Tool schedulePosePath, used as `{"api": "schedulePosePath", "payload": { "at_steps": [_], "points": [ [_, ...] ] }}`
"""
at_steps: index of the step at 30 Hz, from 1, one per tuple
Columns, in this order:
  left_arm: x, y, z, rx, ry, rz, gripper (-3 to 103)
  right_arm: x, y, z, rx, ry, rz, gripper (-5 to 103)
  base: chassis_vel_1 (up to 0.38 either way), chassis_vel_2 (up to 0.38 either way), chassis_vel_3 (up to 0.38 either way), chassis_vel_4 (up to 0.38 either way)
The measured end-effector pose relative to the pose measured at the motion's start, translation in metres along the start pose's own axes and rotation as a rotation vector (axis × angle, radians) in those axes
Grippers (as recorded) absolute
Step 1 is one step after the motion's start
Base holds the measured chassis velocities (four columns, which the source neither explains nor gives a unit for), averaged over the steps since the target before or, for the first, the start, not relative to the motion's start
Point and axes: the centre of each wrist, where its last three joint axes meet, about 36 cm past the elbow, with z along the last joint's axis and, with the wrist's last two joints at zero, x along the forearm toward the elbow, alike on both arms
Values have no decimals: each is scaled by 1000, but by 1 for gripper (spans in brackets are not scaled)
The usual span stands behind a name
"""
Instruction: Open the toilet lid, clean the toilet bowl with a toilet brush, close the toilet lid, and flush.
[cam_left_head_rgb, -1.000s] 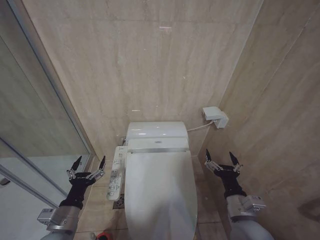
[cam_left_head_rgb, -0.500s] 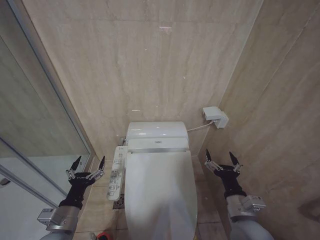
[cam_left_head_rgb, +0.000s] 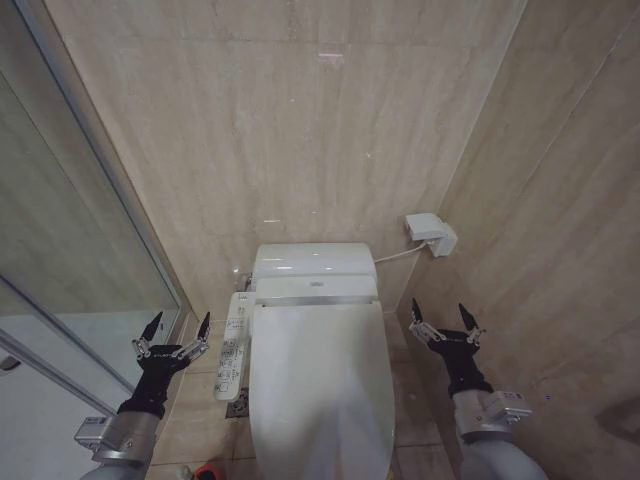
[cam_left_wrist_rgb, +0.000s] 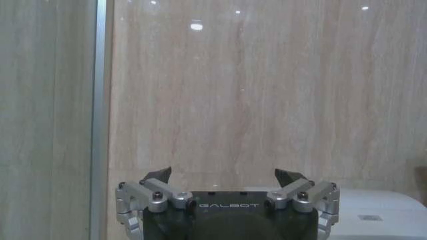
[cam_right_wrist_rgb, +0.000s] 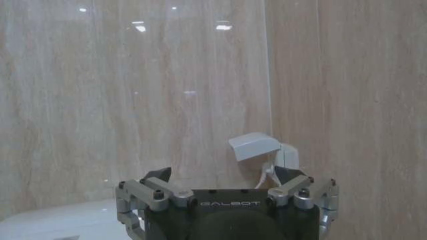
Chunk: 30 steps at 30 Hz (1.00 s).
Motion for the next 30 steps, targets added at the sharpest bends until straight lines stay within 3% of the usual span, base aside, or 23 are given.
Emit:
{"api": "schedulePosePath", "payload": {
  "at_steps": [14,30],
  "points": [
    [0,0,0,0,0,1,100,0,0,0,0,0,0,100,96,-77,-86,93],
    [0,0,0,1,0,0,100,0,0,0,0,0,-1,100,286,-289,-281,278]
  ]
}}
